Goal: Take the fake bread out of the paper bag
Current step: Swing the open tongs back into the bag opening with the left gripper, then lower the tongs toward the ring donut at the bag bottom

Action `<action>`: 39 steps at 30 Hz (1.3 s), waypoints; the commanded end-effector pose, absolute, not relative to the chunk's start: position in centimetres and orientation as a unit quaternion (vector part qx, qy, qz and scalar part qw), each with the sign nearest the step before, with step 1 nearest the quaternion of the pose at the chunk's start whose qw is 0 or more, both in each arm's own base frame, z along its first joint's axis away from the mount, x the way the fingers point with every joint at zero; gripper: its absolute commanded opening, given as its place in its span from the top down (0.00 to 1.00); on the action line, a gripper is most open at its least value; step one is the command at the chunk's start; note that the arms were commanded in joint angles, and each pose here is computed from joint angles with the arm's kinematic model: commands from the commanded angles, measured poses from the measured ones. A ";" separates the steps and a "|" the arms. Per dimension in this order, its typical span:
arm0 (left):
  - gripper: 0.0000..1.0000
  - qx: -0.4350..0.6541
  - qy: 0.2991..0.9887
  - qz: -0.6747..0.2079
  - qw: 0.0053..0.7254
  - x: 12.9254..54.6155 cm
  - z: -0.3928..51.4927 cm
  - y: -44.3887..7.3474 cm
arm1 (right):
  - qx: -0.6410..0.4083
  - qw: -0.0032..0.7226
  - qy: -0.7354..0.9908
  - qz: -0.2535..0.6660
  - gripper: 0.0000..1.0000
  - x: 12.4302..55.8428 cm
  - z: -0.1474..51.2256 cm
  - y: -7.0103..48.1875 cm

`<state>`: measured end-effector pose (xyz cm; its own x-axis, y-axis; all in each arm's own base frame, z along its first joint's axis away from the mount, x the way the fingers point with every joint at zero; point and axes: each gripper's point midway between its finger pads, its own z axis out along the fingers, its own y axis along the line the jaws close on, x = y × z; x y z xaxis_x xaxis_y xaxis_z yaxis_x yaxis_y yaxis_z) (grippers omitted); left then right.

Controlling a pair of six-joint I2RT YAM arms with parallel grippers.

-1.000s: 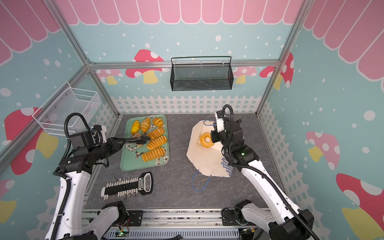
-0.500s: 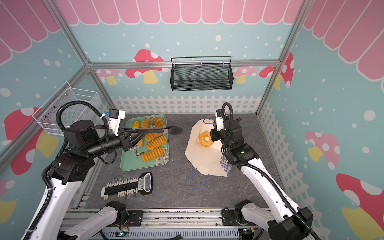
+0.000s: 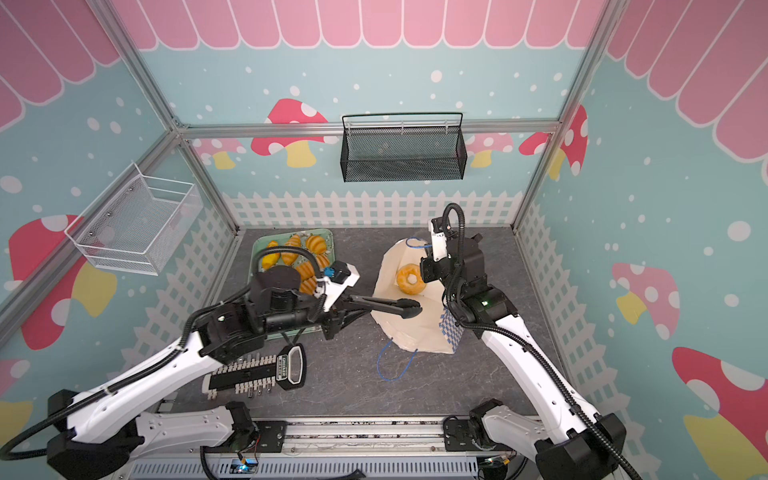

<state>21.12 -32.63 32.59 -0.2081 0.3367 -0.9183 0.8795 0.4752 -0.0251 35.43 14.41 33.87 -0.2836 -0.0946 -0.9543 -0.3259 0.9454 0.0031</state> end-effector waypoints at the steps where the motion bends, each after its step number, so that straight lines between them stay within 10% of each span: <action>1: 1.00 0.414 0.695 -0.205 0.551 25.1 32.9 -33.7 | -0.125 0.596 0.786 0.112 1.00 35.3 35.5 14.5; 39: 0.64 0.496 0.656 -0.024 0.569 30.6 21.2 -40.1 | -0.130 0.583 0.792 0.125 1.00 35.6 33.7 15.2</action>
